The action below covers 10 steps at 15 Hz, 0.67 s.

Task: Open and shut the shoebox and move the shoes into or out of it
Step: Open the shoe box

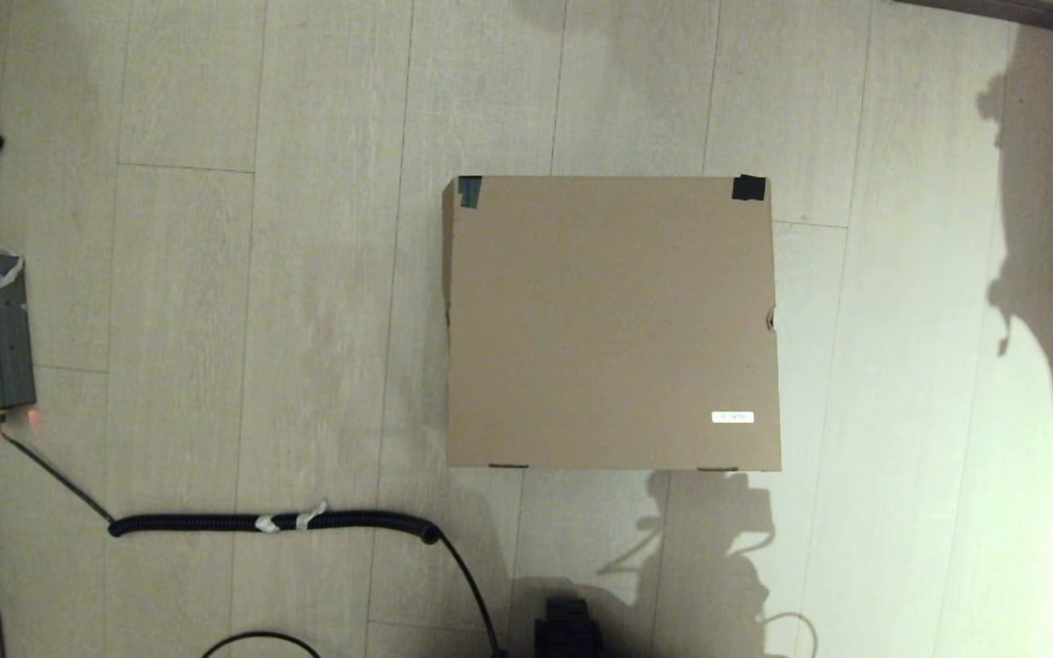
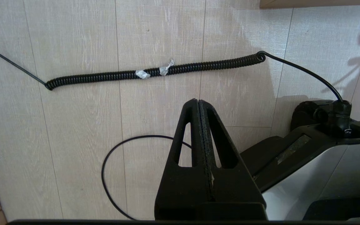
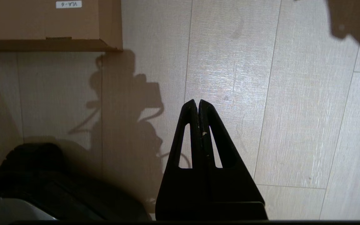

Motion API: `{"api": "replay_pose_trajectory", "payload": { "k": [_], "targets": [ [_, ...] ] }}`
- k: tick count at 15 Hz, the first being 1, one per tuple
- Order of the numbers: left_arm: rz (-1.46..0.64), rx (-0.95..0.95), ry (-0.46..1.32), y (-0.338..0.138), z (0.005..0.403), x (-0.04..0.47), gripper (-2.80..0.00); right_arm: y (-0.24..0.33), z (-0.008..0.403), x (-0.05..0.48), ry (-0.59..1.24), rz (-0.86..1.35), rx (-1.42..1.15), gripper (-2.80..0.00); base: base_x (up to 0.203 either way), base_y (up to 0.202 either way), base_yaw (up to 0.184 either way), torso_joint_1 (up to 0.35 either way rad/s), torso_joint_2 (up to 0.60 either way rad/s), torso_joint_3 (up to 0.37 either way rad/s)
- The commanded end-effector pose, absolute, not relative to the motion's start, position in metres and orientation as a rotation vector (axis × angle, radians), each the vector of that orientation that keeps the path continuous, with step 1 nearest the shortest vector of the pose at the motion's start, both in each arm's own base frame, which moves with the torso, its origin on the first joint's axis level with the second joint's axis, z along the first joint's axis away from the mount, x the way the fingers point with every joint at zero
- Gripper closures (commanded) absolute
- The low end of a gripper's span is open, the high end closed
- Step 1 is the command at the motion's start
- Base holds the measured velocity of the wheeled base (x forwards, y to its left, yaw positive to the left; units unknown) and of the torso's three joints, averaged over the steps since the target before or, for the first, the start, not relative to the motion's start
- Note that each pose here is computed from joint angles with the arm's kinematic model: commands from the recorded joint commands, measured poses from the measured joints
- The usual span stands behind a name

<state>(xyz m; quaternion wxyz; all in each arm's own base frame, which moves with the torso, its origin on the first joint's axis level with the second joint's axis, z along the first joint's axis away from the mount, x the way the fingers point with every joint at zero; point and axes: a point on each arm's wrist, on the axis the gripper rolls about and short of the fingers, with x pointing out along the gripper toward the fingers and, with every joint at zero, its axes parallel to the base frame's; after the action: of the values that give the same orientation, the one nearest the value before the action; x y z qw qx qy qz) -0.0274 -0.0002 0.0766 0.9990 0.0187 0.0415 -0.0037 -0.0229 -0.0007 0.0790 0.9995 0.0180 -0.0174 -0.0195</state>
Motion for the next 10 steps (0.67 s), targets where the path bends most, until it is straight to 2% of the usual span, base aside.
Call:
{"api": "replay_pose_trajectory", "payload": {
  "k": [1, 3, 6, 8, 10],
  "targets": [
    [-0.009, 0.038, 0.083, 0.0, 0.077, -0.027, 0.0, -0.001, 0.075, -0.022, -0.019, -0.028, 0.012, 0.0, 0.0, 0.0, 0.0, 0.0, 0.0, 0.0],
    [0.004, 0.038, 0.064, 0.0, 0.081, -0.028, 0.0, 0.0, 0.082, -0.024, -0.041, -0.014, 0.02, 0.0, 0.0, 0.0, 0.0, 0.0, 0.0, 0.0],
    [-0.017, 0.005, -0.007, 0.0, 0.144, -0.032, 0.0, 0.0, 0.142, -0.025, -0.077, 0.002, 0.127, 0.0, 0.0, 0.0, 0.0, 0.0, 0.0, 0.0],
    [-0.063, -0.111, 0.058, -0.001, 0.2, -0.007, 0.0, 0.0, 0.182, 0.006, 0.054, 0.004, 0.265, 0.0, 0.0, 0.0, 0.0, 0.0, 0.0, 0.0],
    [-0.142, -0.298, 0.226, -0.004, 0.225, 0.041, 0.0, 0.002, 0.2, 0.057, 0.231, 0.029, 0.394, 0.0, 0.0, 0.0, 0.0, 0.0, 0.0, 0.0]
  ]
}}
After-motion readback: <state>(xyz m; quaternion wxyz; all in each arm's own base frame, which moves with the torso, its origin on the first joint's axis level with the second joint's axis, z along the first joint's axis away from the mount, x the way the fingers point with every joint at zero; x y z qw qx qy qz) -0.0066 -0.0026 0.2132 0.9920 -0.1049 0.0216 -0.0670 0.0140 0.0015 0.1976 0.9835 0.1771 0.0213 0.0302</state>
